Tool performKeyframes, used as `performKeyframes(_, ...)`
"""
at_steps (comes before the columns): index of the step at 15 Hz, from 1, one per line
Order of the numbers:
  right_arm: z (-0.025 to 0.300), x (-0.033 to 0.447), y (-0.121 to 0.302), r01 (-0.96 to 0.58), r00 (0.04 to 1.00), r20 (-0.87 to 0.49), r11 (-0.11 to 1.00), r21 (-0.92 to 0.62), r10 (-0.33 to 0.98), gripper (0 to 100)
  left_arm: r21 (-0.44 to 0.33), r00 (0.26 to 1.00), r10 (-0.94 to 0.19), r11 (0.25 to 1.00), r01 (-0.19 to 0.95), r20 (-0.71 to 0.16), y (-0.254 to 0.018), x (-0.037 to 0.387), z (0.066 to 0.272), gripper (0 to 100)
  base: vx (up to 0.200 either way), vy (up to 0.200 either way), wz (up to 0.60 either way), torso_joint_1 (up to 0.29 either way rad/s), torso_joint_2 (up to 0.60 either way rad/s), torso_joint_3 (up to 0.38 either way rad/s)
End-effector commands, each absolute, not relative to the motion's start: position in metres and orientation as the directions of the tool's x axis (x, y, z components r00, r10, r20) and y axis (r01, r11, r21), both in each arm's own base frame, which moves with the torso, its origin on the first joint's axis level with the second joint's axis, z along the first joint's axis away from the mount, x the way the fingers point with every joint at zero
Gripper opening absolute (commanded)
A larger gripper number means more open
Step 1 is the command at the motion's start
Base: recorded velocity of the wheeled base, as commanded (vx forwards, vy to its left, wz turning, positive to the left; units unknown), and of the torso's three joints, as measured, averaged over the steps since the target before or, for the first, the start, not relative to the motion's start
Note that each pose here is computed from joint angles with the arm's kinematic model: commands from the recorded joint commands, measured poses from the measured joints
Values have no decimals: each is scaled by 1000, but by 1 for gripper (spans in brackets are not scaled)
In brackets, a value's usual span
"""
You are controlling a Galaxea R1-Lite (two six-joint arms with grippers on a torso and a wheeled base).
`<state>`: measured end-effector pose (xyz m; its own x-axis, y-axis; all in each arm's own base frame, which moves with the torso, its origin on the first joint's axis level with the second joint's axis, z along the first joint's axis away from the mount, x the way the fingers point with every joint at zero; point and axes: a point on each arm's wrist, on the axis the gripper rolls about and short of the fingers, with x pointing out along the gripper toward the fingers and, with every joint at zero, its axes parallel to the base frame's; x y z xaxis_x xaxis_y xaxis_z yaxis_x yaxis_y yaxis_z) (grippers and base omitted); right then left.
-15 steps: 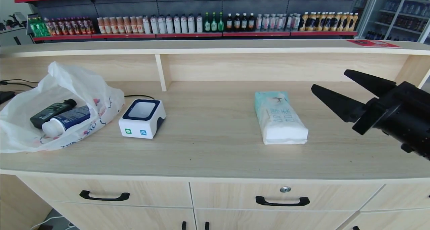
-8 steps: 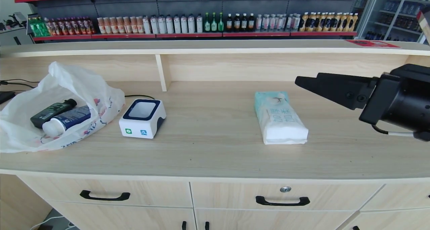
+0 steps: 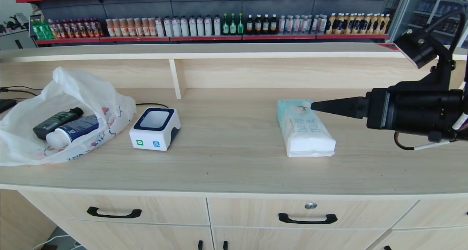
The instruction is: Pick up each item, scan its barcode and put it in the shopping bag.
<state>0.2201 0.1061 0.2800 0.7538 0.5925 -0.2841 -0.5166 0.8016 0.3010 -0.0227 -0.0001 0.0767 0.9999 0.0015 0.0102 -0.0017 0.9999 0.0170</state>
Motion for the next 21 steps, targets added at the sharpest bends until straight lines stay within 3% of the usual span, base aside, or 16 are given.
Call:
performKeyframes(1,283,243,102,-457,773,-333,838,298,540,100,17,1000,2,1000,-2,11,0,-23,77,100,0,0,0,0,0,0)
performKeyframes(4,261,268,111,-377,801,-416,903,207,430,100,17,1000,2,1000,-2,11,0,-23,77,100,0,0,0,0,0,0)
performKeyframes(13,231,315,137,-415,754,-522,905,90,398,100,17,1000,2,1000,-2,11,0,-23,77,100,0,0,0,0,0,0)
performKeyframes(21,223,319,138,-364,769,-547,930,50,331,100,17,1000,2,1000,-2,11,0,-23,77,100,0,0,0,0,0,0)
